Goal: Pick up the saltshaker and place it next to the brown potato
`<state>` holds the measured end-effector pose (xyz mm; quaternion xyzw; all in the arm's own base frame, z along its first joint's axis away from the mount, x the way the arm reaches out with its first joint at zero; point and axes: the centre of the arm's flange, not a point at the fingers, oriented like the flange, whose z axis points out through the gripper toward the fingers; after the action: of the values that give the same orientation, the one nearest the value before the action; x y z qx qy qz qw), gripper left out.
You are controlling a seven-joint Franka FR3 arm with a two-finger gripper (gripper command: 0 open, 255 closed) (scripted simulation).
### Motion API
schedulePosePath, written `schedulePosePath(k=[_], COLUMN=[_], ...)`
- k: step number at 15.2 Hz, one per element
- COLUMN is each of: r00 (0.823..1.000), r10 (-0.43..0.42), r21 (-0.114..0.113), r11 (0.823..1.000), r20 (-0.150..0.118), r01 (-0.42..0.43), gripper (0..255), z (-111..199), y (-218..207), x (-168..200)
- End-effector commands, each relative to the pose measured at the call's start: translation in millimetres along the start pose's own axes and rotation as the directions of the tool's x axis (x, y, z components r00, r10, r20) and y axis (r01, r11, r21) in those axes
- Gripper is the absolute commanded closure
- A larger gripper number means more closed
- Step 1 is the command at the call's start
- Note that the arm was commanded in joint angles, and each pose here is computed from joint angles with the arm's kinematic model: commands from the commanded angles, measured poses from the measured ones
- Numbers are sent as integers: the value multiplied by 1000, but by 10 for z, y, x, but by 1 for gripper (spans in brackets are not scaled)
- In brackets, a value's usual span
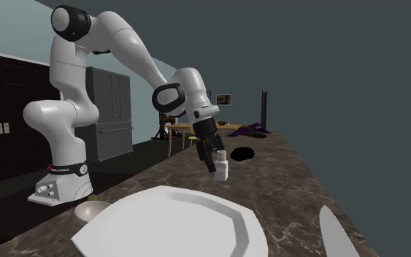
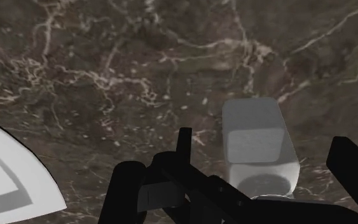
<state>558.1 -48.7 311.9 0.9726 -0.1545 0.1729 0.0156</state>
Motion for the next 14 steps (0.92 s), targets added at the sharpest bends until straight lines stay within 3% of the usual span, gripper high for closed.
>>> schedulePosePath(k=[1, 7, 8, 14], r00=[1000, 1000, 1000, 1000], r10=[0, 0, 0, 0], r21=[0, 0, 0, 0], r11=[1000, 1000, 1000, 1000], r20=[0, 0, 0, 0], r01=[0, 0, 0, 0], gripper=[0, 0, 255, 255], z=[40, 40, 40, 40], y=[5, 5, 5, 6], x=[-12, -12, -12, -12])
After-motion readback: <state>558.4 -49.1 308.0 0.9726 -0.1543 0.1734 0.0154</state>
